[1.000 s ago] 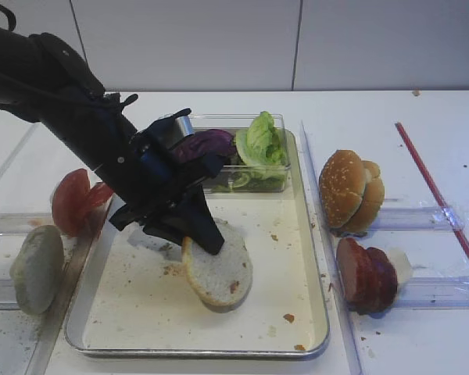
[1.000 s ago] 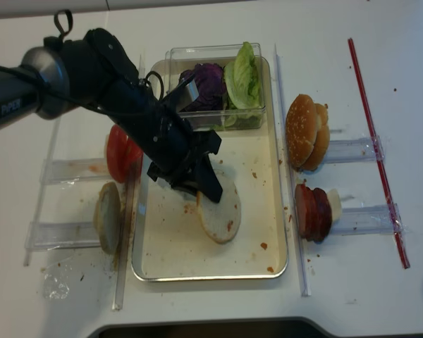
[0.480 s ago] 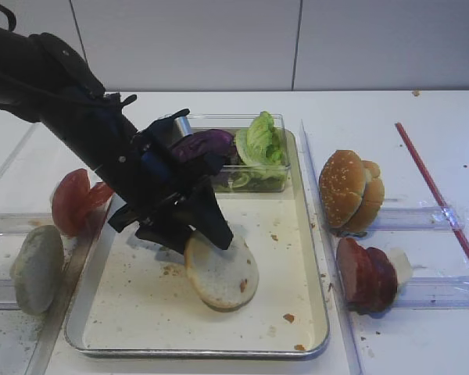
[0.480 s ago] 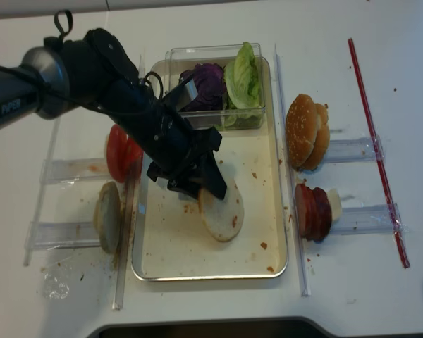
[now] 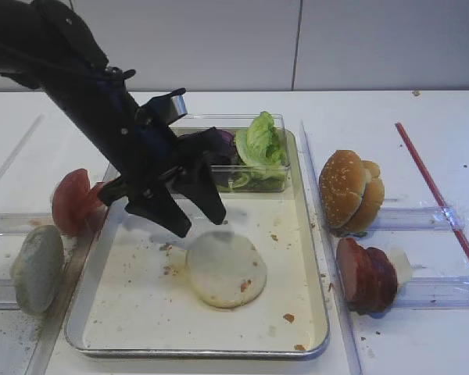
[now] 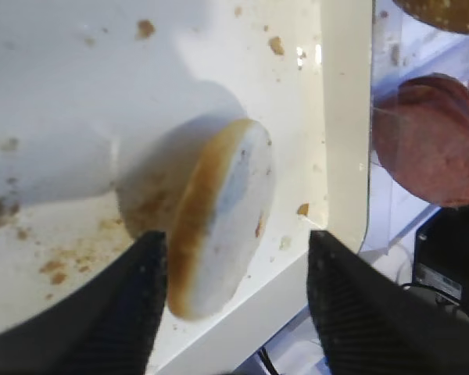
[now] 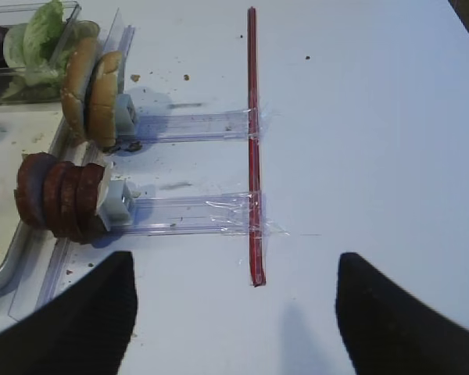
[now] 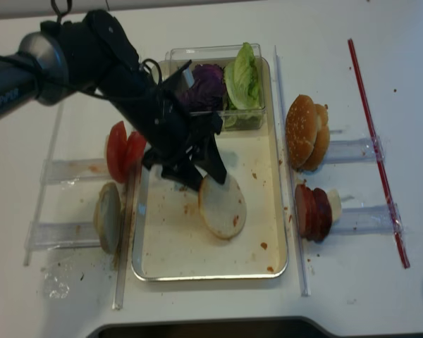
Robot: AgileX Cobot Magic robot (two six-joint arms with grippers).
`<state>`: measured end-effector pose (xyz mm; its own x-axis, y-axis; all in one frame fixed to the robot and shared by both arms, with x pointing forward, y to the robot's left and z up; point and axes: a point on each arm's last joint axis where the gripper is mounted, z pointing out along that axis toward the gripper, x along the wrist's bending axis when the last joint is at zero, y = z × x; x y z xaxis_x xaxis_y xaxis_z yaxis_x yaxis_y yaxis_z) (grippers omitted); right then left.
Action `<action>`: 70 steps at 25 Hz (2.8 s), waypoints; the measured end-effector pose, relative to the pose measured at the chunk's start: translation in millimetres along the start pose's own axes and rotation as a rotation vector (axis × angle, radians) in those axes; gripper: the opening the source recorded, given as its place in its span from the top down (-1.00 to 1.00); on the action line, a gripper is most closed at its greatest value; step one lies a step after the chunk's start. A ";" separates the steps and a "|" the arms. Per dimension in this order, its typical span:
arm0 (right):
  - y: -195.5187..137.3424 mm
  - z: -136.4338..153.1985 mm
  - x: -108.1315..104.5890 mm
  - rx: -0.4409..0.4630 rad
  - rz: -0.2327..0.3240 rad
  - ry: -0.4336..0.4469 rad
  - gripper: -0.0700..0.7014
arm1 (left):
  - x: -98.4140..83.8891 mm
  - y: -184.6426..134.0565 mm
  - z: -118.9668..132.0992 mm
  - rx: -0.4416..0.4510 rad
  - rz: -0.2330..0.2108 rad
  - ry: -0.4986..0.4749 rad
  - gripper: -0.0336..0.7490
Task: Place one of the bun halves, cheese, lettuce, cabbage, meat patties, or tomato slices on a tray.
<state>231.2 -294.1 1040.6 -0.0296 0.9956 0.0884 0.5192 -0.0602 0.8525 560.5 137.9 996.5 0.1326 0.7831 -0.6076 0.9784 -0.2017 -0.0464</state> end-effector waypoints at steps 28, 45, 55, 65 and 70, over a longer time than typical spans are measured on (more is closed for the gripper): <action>0.0 0.0 0.0 0.000 0.000 0.000 -0.56 | -12.8 -26.8 -129.4 -0.369 0.029 0.570 -0.03; 0.0 0.0 -0.1 0.000 -0.001 -0.002 -0.56 | 75.0 -117.1 -152.9 -0.311 -0.182 0.718 -0.03; 0.0 0.0 -0.1 0.000 -0.001 -0.002 -0.56 | 59.7 -199.2 -140.9 -0.417 -0.151 0.708 -0.03; 0.0 0.0 -0.1 0.000 -0.001 -0.002 -0.56 | 36.1 -296.1 -132.7 -0.713 0.019 0.712 -0.03; 0.0 0.0 -0.1 0.000 -0.001 -0.002 -0.56 | 36.7 -322.3 -117.7 -0.788 0.089 0.699 -0.03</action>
<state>231.2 -294.3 1040.5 -0.0286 0.9958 0.0869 0.5191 -0.0595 0.8526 268.7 300.9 1082.5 0.0254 0.9995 0.0201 0.7541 -0.0324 0.6559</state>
